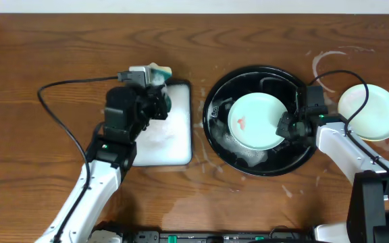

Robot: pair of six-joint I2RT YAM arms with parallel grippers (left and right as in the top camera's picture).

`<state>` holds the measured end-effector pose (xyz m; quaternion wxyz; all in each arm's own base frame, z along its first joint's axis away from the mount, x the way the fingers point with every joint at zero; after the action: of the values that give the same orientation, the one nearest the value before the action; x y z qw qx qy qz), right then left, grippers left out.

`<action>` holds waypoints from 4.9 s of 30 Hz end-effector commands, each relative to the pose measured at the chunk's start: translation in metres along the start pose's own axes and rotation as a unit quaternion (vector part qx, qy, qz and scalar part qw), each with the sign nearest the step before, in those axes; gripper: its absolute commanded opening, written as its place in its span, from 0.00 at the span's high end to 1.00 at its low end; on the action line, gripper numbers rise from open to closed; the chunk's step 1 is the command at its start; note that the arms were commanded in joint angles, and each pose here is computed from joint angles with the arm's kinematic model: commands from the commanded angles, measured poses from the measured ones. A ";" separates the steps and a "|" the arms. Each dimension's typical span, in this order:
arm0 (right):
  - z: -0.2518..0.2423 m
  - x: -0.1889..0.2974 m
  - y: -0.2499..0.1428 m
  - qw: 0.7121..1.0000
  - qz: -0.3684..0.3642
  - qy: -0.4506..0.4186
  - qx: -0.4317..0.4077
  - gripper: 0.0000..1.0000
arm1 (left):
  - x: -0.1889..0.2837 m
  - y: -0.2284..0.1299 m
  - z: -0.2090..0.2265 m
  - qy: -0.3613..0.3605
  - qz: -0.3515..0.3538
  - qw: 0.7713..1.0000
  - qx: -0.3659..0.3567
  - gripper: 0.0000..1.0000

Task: Clean dirty plates on tray and stack at the side
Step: 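Carry the foamy sponge with the left gripper onto the green plate, then scrub the pale green plate with the sponge while right gripper holds it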

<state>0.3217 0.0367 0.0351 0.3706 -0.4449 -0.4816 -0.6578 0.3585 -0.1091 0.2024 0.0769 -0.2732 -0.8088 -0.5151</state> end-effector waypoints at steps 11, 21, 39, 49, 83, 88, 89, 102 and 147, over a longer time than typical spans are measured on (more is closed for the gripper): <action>0.009 0.002 0.007 0.996 -0.013 0.012 0.082 0.99 | -0.012 -0.008 -0.010 -0.043 0.028 0.999 -0.010 0.93; 0.033 -0.013 0.010 0.990 -0.015 0.086 0.114 0.99 | 0.023 0.012 -0.028 -0.065 -0.003 0.998 -0.018 0.93; 0.023 -0.056 -0.016 0.996 0.058 0.071 0.012 0.99 | 0.004 -0.048 -0.061 -0.087 0.123 0.975 0.164 0.93; 0.025 -0.055 -0.018 0.995 0.065 0.080 0.012 0.99 | 0.011 -0.022 -0.125 -0.161 0.083 0.973 0.141 0.93; 0.031 -0.053 -0.027 0.991 0.087 0.101 0.009 0.99 | -0.138 -0.165 -0.175 -0.050 0.234 0.971 0.022 0.92; 0.031 -0.052 -0.030 0.990 0.094 0.103 0.008 0.99 | -0.156 -0.194 -0.145 0.007 0.246 0.968 0.040 0.92; 0.031 -0.052 -0.030 0.990 0.094 0.103 0.008 0.99 | -0.159 -0.200 -0.141 0.013 0.252 0.967 0.039 0.92; 0.031 -0.052 -0.030 0.990 0.094 0.103 0.013 0.99 | -0.156 -0.209 -0.064 0.140 0.272 0.948 -0.087 0.89; 0.031 -0.052 -0.032 0.990 0.099 0.101 0.013 0.99 | -0.173 -0.143 -0.039 0.142 0.197 0.968 -0.060 0.93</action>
<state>0.3506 0.0726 0.0172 0.4486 -0.3678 -0.4377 -0.6869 0.4094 -0.2927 0.0314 0.2516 -0.4076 -0.7102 -0.5159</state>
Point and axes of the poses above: each gripper's point midway between its finger pads, its own x axis back along the fingers, its own z axis along the line the jaws close on, y = z × x, the point moved 2 cm from there along x, back along the fingers, and after that the axes turned 6 degrees about x, right-handed, at the moved point
